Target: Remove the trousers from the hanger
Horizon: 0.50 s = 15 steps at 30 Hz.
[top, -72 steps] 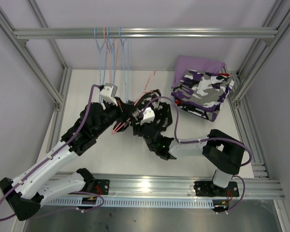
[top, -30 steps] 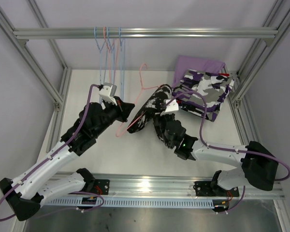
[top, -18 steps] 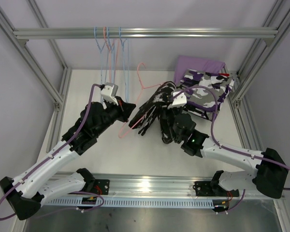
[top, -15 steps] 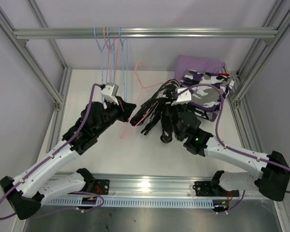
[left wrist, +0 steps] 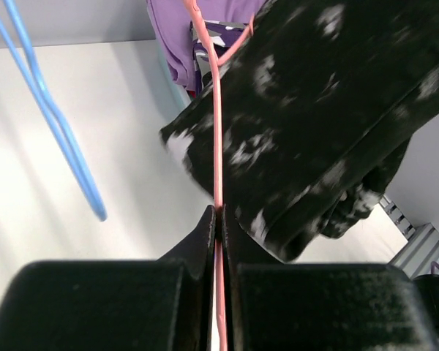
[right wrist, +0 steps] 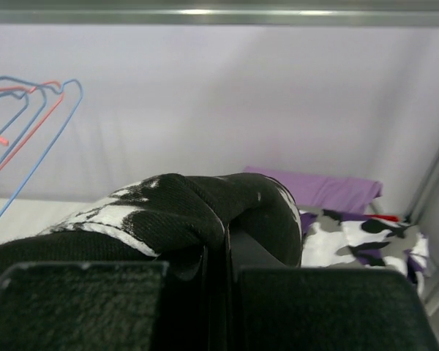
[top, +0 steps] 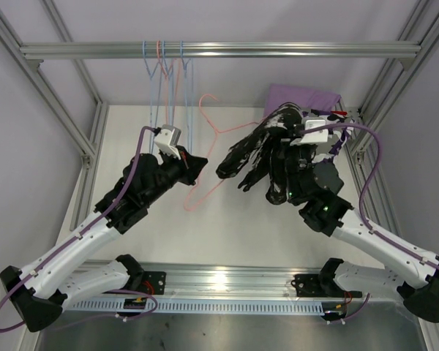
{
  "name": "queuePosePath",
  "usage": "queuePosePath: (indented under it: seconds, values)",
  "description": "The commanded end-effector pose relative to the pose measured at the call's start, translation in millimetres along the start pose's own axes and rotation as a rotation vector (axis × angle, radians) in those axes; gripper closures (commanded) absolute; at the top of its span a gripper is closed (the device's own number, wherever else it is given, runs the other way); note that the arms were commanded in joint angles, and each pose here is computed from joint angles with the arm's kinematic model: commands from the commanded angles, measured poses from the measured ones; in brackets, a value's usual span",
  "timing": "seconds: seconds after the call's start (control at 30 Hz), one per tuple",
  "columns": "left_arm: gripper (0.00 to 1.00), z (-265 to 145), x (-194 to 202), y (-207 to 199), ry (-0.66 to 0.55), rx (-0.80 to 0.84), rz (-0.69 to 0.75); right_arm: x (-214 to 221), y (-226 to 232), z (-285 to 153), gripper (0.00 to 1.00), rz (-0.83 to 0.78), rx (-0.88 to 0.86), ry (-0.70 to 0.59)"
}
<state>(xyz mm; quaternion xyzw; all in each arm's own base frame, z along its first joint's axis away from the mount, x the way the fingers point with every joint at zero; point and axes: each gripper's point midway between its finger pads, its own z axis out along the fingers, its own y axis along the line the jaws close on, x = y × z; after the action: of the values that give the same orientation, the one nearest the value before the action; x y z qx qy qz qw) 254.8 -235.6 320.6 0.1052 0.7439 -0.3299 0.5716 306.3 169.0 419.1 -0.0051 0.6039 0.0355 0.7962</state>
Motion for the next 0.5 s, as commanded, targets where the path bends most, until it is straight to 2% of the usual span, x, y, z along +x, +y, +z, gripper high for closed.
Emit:
queuePosePath:
  seconds: [0.0, 0.23, 0.47]
  values:
    - [1.0, -2.2, -26.6, -20.0, -0.065, 0.065, -0.02, -81.9, -42.6, -3.9, 1.0, 0.093, 0.101, -0.178]
    - [1.0, -1.6, -23.3, -21.4, -0.057, 0.065, -0.014, -103.4, -81.0, -12.9, 1.0, 0.053, 0.217, -0.219]
    - [0.99, -2.1, -24.4, -20.3, -0.062, 0.053, -0.005, -102.6, -110.6, -13.8, 1.0, 0.01, 0.331, -0.232]
